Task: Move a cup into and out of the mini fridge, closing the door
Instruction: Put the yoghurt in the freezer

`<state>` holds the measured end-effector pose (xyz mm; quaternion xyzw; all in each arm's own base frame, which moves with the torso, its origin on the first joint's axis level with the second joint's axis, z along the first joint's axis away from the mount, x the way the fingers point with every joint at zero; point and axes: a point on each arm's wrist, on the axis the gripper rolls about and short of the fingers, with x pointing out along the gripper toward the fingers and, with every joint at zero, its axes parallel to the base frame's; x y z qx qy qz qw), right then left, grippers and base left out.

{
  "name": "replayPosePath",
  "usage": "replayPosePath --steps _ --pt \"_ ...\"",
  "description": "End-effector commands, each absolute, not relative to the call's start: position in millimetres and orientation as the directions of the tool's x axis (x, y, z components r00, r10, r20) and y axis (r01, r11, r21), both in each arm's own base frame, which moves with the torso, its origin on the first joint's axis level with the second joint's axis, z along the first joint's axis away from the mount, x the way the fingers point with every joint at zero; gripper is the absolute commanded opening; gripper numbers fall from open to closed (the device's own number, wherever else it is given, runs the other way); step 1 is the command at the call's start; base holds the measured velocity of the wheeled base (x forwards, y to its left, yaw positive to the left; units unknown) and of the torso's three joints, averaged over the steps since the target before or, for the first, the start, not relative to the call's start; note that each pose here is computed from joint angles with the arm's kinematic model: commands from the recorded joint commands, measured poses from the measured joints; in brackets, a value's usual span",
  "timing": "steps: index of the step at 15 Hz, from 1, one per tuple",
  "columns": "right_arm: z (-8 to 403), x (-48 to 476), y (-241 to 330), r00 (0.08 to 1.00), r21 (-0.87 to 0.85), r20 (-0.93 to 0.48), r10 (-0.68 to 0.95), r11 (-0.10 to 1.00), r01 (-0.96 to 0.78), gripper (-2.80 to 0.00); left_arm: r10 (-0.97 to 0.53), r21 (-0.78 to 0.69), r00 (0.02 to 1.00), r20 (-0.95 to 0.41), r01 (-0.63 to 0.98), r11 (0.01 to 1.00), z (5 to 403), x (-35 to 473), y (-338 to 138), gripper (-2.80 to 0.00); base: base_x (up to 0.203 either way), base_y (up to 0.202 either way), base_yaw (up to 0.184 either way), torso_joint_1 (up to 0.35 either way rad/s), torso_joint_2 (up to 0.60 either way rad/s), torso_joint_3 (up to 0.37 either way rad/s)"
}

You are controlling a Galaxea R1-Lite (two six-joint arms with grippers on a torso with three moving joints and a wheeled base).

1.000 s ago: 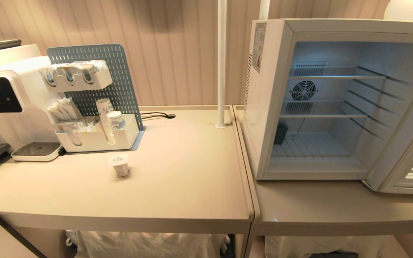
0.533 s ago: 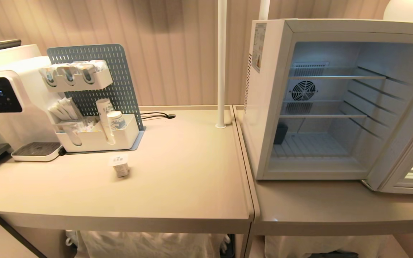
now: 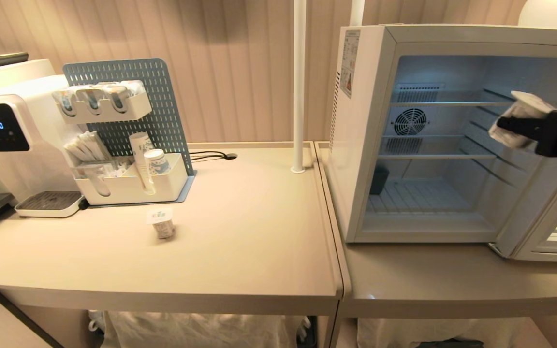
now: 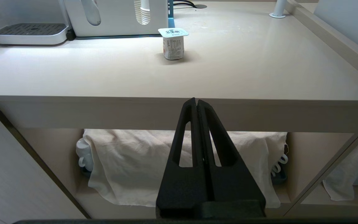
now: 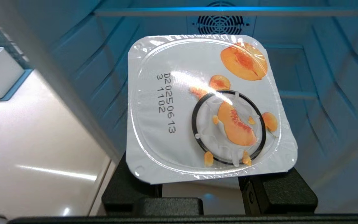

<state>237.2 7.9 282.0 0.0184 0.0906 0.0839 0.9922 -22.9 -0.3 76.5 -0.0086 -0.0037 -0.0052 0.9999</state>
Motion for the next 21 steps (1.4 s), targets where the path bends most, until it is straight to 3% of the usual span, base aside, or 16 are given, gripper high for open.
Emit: replayPosePath --steps 1,8,21 --pt "250.7 313.3 12.4 0.945 0.062 -0.286 0.159 0.987 -0.148 -2.8 -0.009 -0.018 1.0 0.006 0.009 1.0 76.6 -22.8 -0.3 -2.8 0.0 0.0 0.0 0.0 0.0 0.0" --pt "220.3 376.3 27.7 0.955 0.034 -0.28 0.1 0.995 -0.094 -2.8 -0.009 -0.018 1.0 0.008 0.009 1.0 76.7 -22.8 -0.3 -2.8 0.0 0.0 0.0 0.0 0.0 0.0" --pt "187.2 403.7 39.5 0.946 0.018 -0.314 0.082 0.997 -0.081 -2.8 -0.008 -0.019 1.0 0.008 0.008 1.0 76.5 -22.9 -0.3 -2.8 0.0 0.0 0.0 0.0 0.0 0.0"
